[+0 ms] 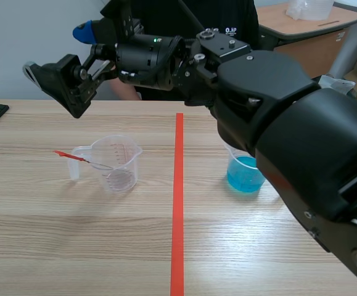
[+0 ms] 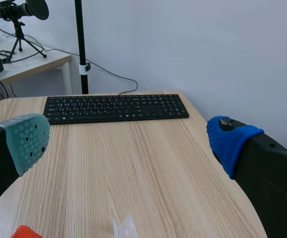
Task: Do the redox reaction experiment.
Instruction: 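Return to the home posture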
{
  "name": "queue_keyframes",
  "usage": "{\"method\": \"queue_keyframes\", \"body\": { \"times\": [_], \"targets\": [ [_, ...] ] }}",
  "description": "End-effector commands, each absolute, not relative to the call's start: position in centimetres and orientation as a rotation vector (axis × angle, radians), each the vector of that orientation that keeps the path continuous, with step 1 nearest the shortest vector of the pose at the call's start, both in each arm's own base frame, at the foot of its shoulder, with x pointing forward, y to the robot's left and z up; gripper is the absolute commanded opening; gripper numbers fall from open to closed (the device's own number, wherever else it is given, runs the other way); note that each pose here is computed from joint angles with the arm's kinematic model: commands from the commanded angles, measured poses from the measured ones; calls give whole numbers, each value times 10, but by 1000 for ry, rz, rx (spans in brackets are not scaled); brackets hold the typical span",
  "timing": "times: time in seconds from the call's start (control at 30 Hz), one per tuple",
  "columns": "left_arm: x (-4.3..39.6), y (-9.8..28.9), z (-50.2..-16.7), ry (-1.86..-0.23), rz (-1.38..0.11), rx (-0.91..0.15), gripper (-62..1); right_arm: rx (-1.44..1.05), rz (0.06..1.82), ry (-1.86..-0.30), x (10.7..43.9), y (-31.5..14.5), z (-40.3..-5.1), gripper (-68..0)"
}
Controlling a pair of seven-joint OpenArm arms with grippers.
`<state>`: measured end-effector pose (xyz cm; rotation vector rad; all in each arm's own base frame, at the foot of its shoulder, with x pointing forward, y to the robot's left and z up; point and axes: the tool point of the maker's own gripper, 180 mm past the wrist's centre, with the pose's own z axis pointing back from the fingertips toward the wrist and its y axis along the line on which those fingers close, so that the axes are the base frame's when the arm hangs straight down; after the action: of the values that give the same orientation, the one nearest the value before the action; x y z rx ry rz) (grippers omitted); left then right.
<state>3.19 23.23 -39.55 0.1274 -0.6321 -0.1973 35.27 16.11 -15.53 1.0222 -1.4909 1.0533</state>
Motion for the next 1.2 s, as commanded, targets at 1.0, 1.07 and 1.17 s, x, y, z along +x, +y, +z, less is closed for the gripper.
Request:
{"method": "queue_keyframes", "body": {
  "times": [1.0,1.07,1.17],
  "targets": [
    [91,203,-326,-898,-456,7,14,557,855,-1463,264,-20,-180,4],
    [105,198,-314,-944,-482,-9,14,543,841,-1448,255,-25,-182,4],
    [124,187,-294,-1019,-530,-60,14,535,824,-1428,241,-28,-182,4]
  ]
}}
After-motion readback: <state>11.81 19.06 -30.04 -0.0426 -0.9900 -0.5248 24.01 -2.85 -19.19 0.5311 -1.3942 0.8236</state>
